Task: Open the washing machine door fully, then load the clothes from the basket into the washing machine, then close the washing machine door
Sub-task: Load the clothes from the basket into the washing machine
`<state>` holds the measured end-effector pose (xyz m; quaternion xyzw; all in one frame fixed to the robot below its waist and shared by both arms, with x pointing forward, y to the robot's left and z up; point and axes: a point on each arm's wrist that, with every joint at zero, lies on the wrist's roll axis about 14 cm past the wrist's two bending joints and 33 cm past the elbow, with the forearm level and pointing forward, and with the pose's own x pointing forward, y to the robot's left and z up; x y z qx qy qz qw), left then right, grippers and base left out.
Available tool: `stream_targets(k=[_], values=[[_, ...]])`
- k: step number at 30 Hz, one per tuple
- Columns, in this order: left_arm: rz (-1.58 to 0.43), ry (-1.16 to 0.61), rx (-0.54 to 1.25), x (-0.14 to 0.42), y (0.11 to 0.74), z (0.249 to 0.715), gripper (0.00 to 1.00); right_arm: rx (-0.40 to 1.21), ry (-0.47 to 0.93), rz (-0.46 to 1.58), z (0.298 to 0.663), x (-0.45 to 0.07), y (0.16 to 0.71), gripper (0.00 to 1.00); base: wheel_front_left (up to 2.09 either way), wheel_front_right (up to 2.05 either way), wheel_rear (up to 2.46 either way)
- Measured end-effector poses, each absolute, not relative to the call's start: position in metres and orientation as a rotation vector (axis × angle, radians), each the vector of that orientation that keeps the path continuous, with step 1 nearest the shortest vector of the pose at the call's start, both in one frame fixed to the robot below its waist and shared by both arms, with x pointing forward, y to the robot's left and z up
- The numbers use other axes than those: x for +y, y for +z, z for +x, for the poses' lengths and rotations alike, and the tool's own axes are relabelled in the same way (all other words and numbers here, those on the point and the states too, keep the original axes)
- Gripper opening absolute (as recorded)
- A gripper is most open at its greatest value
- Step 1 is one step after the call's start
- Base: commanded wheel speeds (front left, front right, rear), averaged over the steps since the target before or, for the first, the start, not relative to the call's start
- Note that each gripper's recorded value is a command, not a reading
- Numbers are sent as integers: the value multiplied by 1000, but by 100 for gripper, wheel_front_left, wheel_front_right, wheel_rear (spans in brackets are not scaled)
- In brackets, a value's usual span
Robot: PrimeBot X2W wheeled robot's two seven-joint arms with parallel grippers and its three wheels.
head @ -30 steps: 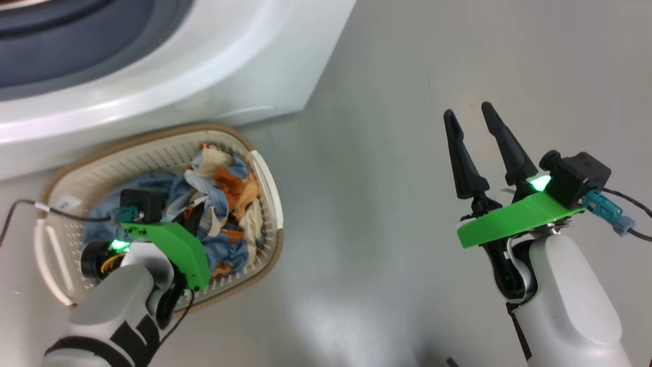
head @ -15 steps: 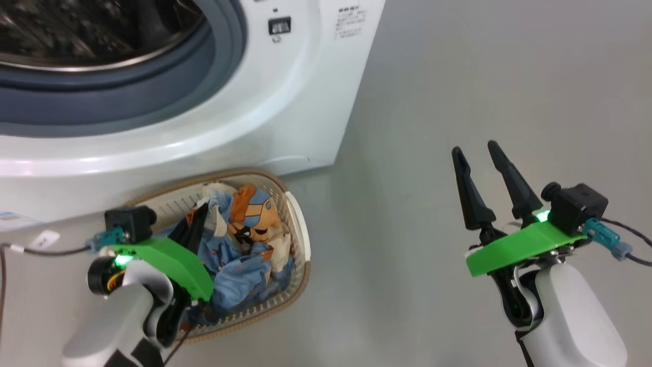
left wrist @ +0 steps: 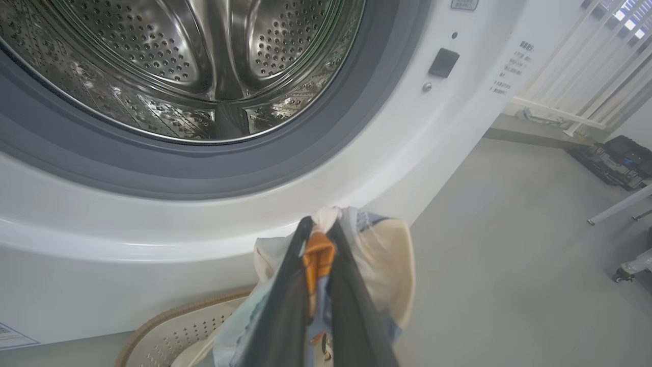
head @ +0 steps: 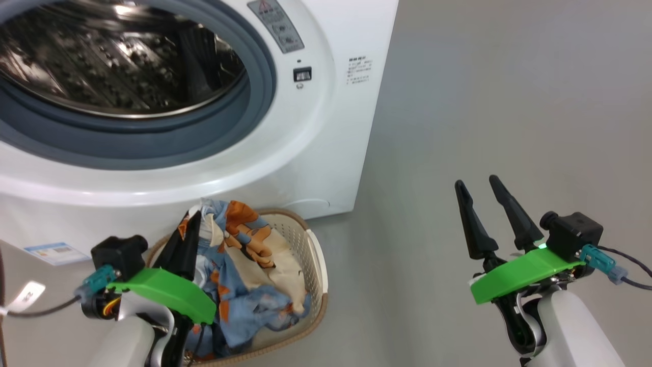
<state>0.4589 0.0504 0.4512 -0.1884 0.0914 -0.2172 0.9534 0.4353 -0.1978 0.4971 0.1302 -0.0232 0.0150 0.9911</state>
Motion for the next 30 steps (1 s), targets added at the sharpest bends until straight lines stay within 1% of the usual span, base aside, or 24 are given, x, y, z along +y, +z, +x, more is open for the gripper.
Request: stream_targets(k=[12,21,27,30], values=[[-360,-361,-81,74,533,438,0,-77,36,249,410,-201,512,100,0,0,0],[-346,-326,-93,84,535,432,0,-90,55,242,410,-197,518,100,0,0,0],[-331,-305,-113,91,539,439,0,-80,58,237,411,-197,515,100,0,0,0],[-316,-306,-143,92,548,449,0,-70,57,236,412,-197,511,100,0,0,0]])
